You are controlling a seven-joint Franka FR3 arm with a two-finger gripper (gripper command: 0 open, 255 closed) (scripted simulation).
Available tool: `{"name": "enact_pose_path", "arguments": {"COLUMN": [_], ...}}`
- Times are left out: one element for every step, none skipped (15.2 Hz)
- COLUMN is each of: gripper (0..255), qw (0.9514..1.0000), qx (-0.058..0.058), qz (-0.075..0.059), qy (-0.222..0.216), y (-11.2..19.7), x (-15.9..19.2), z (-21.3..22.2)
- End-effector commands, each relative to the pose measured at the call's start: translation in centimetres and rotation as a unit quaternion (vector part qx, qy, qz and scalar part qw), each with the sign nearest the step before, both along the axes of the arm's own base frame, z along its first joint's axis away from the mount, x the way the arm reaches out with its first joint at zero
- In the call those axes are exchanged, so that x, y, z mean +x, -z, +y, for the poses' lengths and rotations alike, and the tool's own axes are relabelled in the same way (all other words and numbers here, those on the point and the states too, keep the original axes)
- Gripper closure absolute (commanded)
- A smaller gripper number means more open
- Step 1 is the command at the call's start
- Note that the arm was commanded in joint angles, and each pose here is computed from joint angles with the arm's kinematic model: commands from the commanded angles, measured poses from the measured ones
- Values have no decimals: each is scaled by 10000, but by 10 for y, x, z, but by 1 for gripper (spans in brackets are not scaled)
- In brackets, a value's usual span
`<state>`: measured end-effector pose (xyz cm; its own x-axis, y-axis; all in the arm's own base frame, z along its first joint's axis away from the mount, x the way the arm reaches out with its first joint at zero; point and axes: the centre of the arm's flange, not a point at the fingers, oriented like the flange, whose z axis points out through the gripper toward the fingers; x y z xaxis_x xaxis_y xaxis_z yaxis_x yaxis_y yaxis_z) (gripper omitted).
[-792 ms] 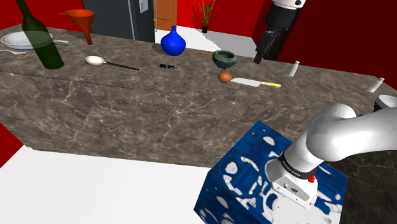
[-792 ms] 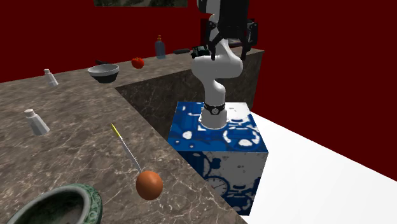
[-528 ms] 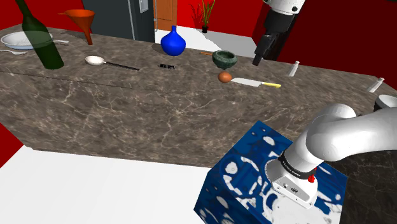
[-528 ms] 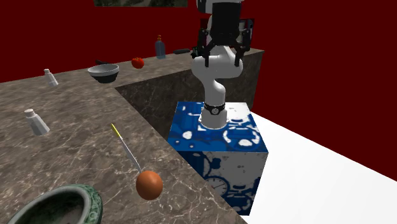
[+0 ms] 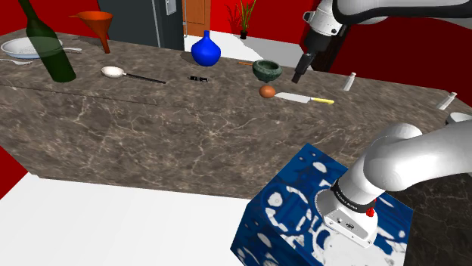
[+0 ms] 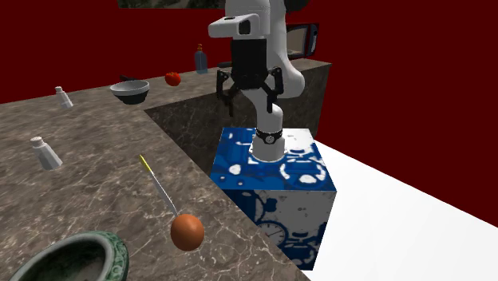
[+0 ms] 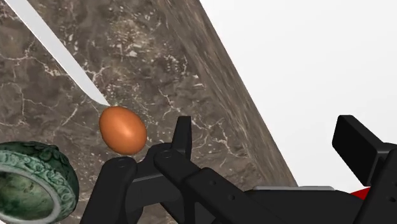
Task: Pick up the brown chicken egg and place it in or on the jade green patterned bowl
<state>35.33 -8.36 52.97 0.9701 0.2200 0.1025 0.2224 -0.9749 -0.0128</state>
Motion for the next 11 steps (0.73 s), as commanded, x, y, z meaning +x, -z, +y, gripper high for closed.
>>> {"name": "enact_pose_path", "arguments": {"gripper": [0,0,0,0,0,0,0,0,0,0,0], "qw": [9999,9998,9996,9994,9992,9989,9986,9982,9978,9973,9968], "qx": [48,76,103,130,158,185,213,240,267,295,322], "qz": [-79,-113,-146,-180,-213,-247,-280,-313,-347,-380,-413], "qy": [-106,-156,-206,-255,-305,-354,-404,-453,-503,-552,-601], "y": [19,27,35,44,52,60,68,76,85,93,101], "x": [9,15,21,27,33,39,46,53,59,66,73], "z": [-21,-30,-38,-47,-56,-65,-73,-81,-90,-98,-106]}}
